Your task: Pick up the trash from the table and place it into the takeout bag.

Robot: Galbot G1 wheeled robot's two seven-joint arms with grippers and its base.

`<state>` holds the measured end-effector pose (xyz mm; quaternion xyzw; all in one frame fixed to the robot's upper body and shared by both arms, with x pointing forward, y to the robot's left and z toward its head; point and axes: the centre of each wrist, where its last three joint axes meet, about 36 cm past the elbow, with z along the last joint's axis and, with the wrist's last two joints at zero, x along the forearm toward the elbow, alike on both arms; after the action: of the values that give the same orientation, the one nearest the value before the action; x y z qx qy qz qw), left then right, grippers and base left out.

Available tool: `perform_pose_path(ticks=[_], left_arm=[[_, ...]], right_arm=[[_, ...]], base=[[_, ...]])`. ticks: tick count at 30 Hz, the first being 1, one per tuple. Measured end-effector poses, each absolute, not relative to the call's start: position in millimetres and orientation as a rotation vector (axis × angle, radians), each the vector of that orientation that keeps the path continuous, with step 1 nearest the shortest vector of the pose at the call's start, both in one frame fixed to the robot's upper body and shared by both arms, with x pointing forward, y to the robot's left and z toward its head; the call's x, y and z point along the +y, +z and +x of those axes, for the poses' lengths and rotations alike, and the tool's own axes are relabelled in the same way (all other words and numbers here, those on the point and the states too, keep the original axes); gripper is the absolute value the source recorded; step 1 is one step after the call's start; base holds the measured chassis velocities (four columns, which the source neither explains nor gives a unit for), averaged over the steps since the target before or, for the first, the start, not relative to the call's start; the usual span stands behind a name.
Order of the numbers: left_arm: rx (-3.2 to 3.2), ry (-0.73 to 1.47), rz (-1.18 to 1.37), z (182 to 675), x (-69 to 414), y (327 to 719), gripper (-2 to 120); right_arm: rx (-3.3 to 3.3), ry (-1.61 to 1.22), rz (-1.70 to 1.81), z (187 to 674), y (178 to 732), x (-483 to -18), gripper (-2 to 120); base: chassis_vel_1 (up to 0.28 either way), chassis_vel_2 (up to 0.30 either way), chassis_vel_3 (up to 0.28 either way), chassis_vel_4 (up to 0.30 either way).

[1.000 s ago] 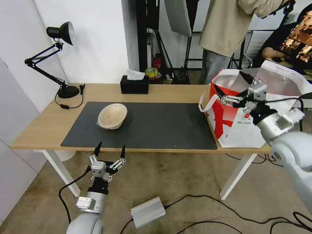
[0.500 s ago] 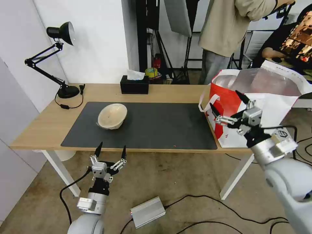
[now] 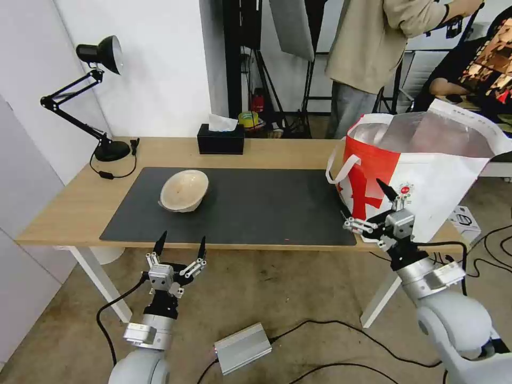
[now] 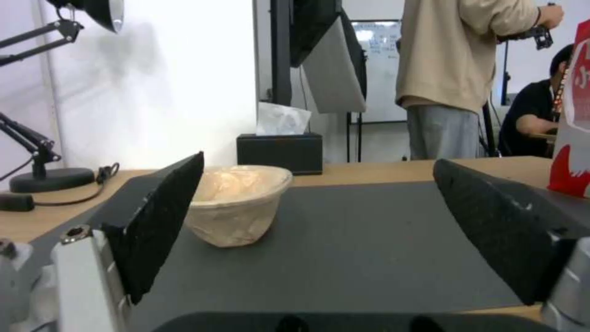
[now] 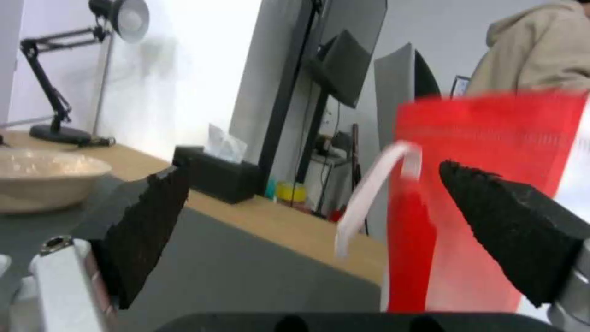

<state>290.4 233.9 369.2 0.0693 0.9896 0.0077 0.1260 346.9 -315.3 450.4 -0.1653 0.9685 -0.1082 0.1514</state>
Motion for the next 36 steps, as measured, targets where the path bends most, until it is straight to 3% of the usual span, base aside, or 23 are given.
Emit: perform_pose_path(ticks=[9, 36], left_arm=[[2.876, 0.025, 0.206, 290.4, 234.5, 369.1, 100], [2.885, 0.027, 0.201, 289.1, 235.0, 366.8, 100]], right_arm=[[2.817, -0.307, -0.47, 320.5, 411.3, -313.5, 100], [2.764, -0.293, -0.481, 300.7, 427.2, -307.1, 100]], base=[[0.0, 0.0, 0.0, 0.0], [0.0, 0.0, 0.0, 0.0]])
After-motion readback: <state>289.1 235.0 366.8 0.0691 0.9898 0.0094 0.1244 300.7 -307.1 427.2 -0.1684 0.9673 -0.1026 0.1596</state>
